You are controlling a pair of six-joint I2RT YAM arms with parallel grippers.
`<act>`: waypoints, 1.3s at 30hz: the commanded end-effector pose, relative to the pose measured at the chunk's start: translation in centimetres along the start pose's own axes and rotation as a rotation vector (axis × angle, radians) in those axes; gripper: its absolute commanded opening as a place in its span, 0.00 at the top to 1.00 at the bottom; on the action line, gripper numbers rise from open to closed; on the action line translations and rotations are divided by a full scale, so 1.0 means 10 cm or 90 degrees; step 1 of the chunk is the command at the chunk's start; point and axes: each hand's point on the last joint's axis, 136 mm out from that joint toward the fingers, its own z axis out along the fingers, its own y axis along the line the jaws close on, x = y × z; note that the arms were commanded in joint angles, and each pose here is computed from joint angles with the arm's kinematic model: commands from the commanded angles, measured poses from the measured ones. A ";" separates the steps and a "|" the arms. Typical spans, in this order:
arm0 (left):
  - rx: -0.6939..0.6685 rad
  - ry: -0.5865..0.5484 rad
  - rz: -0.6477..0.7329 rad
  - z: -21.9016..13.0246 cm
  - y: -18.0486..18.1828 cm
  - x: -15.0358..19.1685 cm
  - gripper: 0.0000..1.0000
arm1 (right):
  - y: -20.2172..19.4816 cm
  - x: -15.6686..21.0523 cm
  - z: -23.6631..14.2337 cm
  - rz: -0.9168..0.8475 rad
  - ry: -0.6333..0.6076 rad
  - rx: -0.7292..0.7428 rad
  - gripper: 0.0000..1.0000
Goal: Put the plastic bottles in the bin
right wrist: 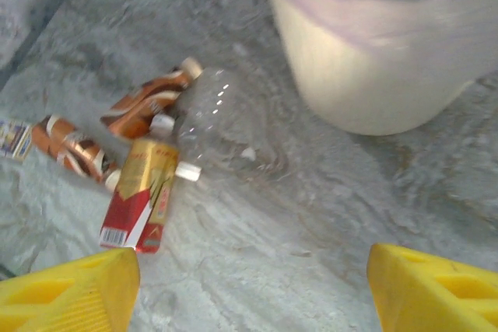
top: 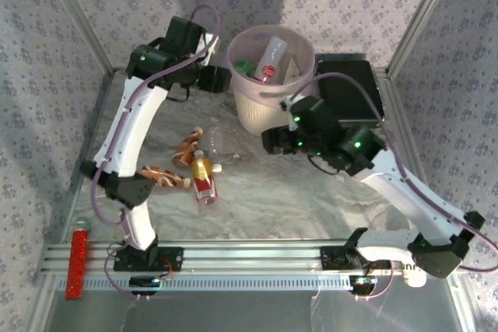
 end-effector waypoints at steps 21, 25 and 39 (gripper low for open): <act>-0.056 -0.004 -0.275 0.15 1.21 1.41 0.16 | 1.67 1.33 1.81 -0.118 0.256 -0.014 0.01; -0.053 -0.009 -0.292 0.18 1.27 1.48 0.16 | 1.62 1.45 2.07 -0.106 0.277 -0.007 0.04; -0.052 -0.003 -0.287 0.22 1.30 1.48 0.16 | 1.48 1.68 2.50 -0.083 0.324 -0.002 0.18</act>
